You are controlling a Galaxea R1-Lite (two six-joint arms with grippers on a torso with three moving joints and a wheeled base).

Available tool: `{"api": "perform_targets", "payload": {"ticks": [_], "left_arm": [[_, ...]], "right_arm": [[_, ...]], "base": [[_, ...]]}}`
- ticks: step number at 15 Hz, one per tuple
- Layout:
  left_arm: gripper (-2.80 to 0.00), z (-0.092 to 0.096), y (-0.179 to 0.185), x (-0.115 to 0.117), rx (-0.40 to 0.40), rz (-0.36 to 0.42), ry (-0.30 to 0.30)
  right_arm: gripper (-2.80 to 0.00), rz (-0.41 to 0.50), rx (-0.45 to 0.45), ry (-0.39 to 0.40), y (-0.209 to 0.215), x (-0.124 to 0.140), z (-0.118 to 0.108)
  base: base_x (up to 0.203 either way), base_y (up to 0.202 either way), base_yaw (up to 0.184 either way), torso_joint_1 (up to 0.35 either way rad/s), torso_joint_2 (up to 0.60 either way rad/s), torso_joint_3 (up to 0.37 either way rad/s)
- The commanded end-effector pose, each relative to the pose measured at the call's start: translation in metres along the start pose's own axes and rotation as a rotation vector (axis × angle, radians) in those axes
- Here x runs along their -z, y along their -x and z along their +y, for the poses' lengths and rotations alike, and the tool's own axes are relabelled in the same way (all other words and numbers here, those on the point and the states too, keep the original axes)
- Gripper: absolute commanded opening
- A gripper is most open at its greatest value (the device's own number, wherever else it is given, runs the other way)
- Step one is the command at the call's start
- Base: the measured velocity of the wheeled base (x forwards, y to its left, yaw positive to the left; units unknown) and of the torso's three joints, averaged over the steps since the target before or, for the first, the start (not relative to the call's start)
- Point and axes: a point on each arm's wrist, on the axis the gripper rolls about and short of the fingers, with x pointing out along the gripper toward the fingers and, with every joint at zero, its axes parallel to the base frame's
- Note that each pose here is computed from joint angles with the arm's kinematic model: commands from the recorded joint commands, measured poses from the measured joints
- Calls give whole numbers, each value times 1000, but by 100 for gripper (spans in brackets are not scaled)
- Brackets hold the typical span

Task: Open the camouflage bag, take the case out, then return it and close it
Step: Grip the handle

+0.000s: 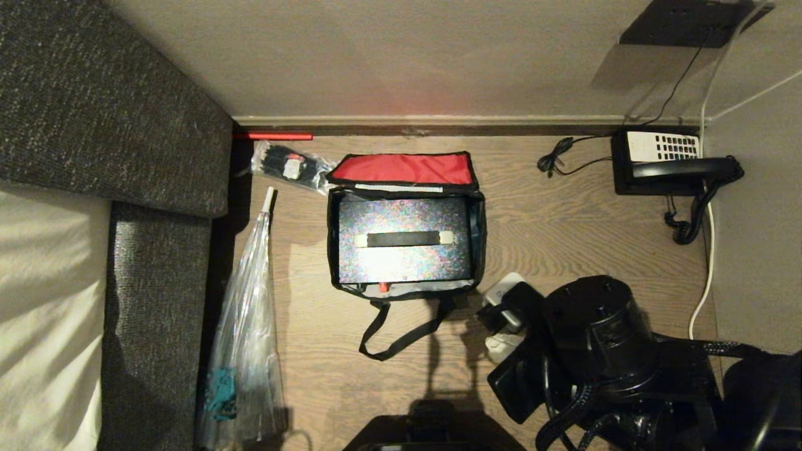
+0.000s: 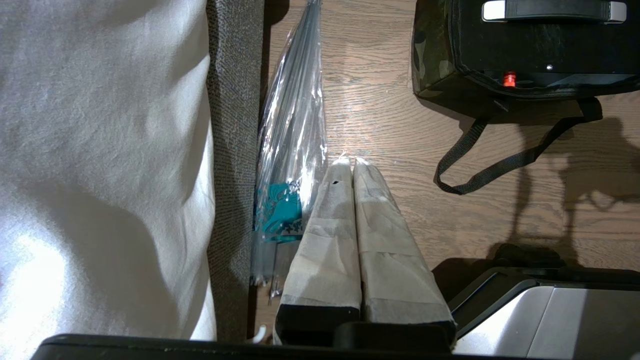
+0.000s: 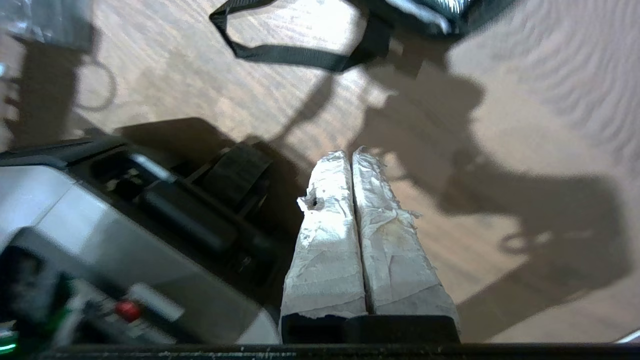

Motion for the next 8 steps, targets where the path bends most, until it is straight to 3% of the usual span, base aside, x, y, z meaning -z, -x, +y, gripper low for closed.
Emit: {"api": "perform_targets", "payload": {"ticks": [1,5,8], "left_arm": [[-280,0,0,0,0,3,1],[-280,0,0,0,0,2,1],[-280,0,0,0,0,1,1]], "right_arm": [[-280,25,-5,59,-14,3,13],[-280,22,-7,155,-33,0,31],[-280,-42,39,317,-51,-7,39]], "base": [[0,0,0,0,0,0],[0,0,0,0,0,0],[0,0,0,0,0,0]]}}
